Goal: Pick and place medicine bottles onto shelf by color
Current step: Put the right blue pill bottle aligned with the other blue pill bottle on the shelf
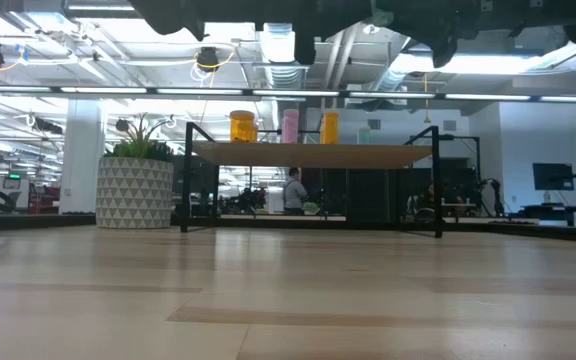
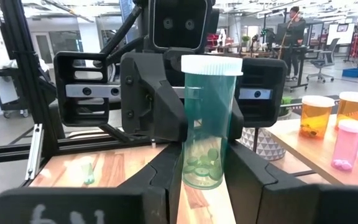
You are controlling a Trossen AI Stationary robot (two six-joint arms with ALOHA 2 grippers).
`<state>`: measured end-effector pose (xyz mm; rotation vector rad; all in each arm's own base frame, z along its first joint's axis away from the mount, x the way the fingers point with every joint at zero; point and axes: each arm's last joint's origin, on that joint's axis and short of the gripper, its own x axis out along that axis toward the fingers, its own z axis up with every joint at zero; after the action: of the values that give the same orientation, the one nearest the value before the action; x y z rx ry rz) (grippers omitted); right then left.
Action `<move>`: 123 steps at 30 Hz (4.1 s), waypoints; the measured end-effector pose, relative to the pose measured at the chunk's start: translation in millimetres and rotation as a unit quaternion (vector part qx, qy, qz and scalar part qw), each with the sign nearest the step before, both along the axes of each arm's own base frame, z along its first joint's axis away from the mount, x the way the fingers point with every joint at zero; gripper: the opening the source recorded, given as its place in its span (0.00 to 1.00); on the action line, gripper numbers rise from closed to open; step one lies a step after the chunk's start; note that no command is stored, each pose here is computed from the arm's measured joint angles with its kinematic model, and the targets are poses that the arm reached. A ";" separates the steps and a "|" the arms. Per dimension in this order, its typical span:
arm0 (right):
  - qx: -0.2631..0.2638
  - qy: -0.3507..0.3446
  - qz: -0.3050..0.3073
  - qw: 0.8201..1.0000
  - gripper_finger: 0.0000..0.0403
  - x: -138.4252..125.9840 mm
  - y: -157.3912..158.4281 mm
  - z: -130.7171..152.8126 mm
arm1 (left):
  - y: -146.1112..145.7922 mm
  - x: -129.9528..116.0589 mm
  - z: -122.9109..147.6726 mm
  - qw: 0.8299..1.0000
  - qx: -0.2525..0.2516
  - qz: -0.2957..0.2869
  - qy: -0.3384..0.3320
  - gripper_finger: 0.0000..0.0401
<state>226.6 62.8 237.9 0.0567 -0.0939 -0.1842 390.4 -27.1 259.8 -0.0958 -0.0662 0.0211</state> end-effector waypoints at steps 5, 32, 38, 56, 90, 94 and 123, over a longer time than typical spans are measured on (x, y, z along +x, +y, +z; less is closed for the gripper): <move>0.005 0.004 0.001 1.000 0.33 0.0 0.0 -0.9 | 0.4 0.0 -0.3 1.000 0.000 0.001 0.002 0.20; 0.048 0.016 -0.011 0.999 0.60 -25.2 -19.2 17.9 | 9.8 0.4 -8.2 0.999 0.012 0.019 0.046 0.22; 0.070 0.014 0.009 0.997 0.60 -18.0 -30.7 15.2 | 8.8 0.4 -8.4 0.999 0.012 0.006 0.048 0.22; 0.067 0.022 0.049 0.996 0.60 5.7 -32.7 18.4 | 8.1 0.2 -13.0 0.998 0.013 0.004 0.068 0.22; 0.062 0.024 0.049 0.997 0.33 7.6 -32.1 16.7 | 7.2 0.2 -13.0 0.998 0.000 -0.008 0.068 0.25; 0.060 0.024 0.048 0.997 0.35 7.6 -32.3 16.7 | 7.3 0.2 -13.0 0.998 0.003 -0.008 0.068 0.34; 0.024 0.067 -0.172 0.982 0.36 -20.5 -127.9 22.9 | 17.4 -58.1 3.2 0.988 0.049 0.122 0.083 0.61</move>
<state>206.2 -65.1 260.7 0.0756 0.0360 -0.5357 332.3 -9.7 263.0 0.0123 0.0879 0.2697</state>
